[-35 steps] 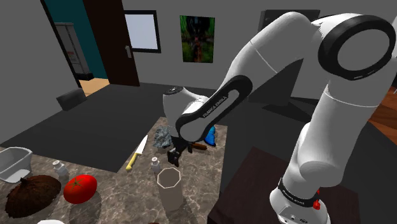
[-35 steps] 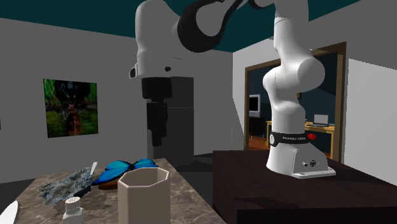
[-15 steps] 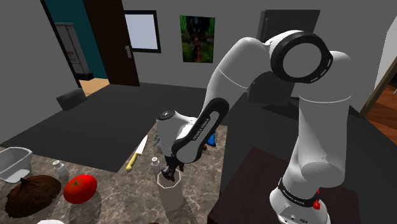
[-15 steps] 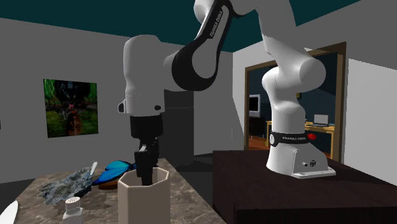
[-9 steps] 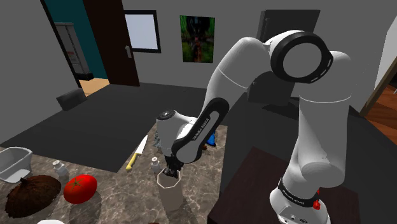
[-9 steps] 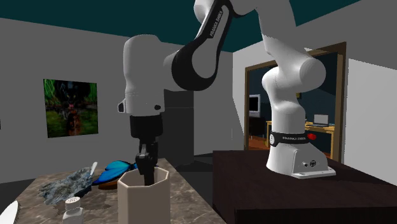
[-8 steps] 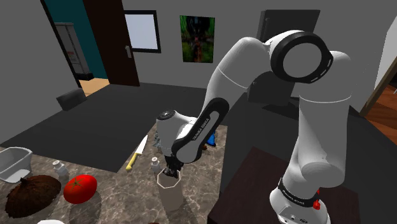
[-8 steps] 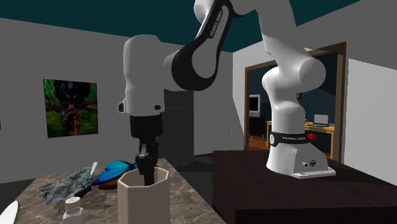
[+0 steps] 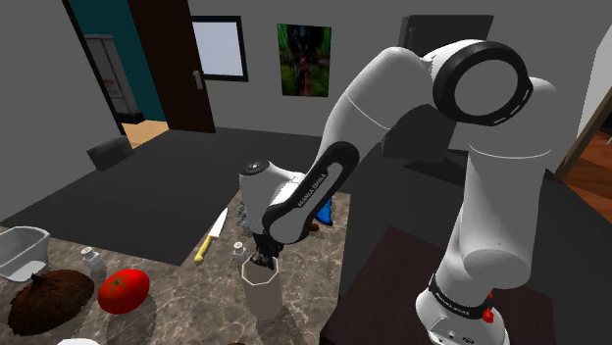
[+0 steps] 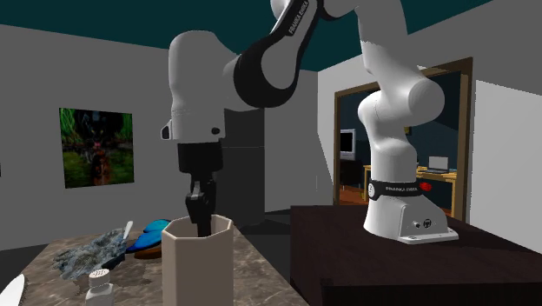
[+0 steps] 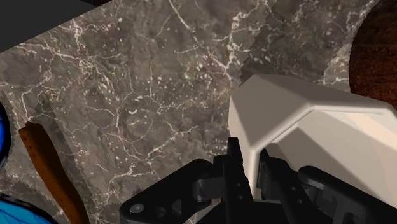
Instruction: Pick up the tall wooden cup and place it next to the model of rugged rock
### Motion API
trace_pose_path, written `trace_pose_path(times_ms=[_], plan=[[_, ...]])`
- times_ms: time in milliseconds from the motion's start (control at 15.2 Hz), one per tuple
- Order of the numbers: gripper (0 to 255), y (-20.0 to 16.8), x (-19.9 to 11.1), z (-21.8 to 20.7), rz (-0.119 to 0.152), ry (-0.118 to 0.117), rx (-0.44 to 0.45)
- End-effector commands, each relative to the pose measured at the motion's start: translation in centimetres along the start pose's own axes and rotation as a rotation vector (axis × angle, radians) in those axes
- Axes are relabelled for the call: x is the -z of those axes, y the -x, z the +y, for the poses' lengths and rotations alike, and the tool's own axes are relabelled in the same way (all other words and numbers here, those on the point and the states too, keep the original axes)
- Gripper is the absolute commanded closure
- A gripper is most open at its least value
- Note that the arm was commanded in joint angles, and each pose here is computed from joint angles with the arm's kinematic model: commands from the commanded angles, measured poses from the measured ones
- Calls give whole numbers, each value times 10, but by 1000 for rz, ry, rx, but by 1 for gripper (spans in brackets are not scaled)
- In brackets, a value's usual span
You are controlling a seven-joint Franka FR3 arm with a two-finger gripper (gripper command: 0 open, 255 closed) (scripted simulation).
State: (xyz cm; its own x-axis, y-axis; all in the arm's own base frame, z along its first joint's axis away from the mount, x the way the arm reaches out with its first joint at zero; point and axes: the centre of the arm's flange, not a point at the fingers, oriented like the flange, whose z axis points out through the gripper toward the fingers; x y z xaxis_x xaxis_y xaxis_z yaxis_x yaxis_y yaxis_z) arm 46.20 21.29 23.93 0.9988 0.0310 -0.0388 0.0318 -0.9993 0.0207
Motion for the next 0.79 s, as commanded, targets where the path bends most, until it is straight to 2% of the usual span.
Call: trace_pose_path(times_ms=[0,726], plan=[[255,0,10,0,0,0,0],[255,2,68,1,0,0,0]])
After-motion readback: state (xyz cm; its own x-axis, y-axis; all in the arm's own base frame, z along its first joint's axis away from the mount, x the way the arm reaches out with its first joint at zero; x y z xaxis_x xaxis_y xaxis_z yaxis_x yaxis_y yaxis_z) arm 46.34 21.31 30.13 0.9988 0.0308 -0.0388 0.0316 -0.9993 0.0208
